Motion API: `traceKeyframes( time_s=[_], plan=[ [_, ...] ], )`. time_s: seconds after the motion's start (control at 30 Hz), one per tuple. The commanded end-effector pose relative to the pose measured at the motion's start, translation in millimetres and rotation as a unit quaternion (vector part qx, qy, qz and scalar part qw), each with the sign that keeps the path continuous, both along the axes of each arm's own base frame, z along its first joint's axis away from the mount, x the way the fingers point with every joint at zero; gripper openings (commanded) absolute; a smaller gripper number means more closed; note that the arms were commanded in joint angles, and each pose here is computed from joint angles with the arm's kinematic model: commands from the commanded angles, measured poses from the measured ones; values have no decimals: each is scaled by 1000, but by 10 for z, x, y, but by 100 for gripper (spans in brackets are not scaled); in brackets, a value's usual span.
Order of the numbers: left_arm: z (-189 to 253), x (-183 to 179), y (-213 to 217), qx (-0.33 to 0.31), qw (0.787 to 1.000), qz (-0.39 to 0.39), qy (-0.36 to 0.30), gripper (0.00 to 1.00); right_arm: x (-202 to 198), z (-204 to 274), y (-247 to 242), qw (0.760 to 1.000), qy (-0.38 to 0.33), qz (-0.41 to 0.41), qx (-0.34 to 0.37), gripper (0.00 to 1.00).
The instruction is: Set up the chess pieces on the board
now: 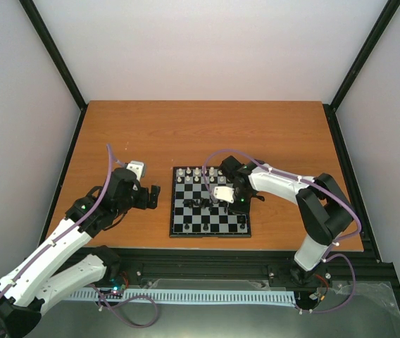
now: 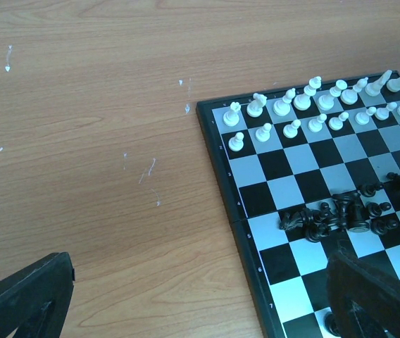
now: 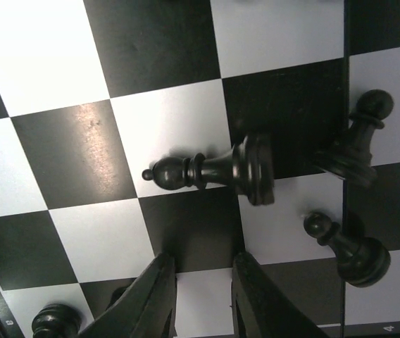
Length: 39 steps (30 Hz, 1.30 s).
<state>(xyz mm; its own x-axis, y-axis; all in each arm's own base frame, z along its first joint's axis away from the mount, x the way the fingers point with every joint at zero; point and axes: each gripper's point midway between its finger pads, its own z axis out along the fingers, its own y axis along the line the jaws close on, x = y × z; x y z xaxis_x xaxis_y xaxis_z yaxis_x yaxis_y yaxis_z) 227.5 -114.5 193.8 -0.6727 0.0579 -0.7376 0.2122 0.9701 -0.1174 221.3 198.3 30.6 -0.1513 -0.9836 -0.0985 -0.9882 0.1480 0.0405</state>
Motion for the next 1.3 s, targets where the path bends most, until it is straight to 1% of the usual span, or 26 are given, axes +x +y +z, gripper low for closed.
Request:
traceKeyframes(
  time_s=[0.0,0.17,0.27,0.33,0.43,0.53,0.7,0.9,1.07,1.27],
  plan=[
    [109,44,-26,-9,1000,-6,-18,100,-93,0,-1,1000,12,2,7,23],
    [99,47,-30,-8,1000,-6,-17,100,30,283,109,997,-46,37,51,24],
    [98,48,-32,-7,1000,-7,-15,100,126,395,151,993,-82,60,62,24],
    [100,49,-29,-7,1000,-6,-16,100,149,416,171,990,-93,77,67,28],
    [89,50,-31,-6,1000,-6,-15,100,161,392,183,985,-111,112,72,36],
    [85,52,-31,-5,1000,-6,-14,100,123,321,158,980,-111,151,67,38],
    [81,53,-33,-5,1000,-6,-13,100,175,211,89,975,-131,173,42,38],
    [79,51,-35,-6,1000,-6,-13,100,187,111,72,978,-123,168,32,41],
    [79,47,-40,-6,1000,-8,-12,100,107,60,75,979,-102,172,36,42],
    [89,45,-39,-8,1000,-8,-14,100,-54,-36,-4,982,-55,177,22,36]
  ],
)
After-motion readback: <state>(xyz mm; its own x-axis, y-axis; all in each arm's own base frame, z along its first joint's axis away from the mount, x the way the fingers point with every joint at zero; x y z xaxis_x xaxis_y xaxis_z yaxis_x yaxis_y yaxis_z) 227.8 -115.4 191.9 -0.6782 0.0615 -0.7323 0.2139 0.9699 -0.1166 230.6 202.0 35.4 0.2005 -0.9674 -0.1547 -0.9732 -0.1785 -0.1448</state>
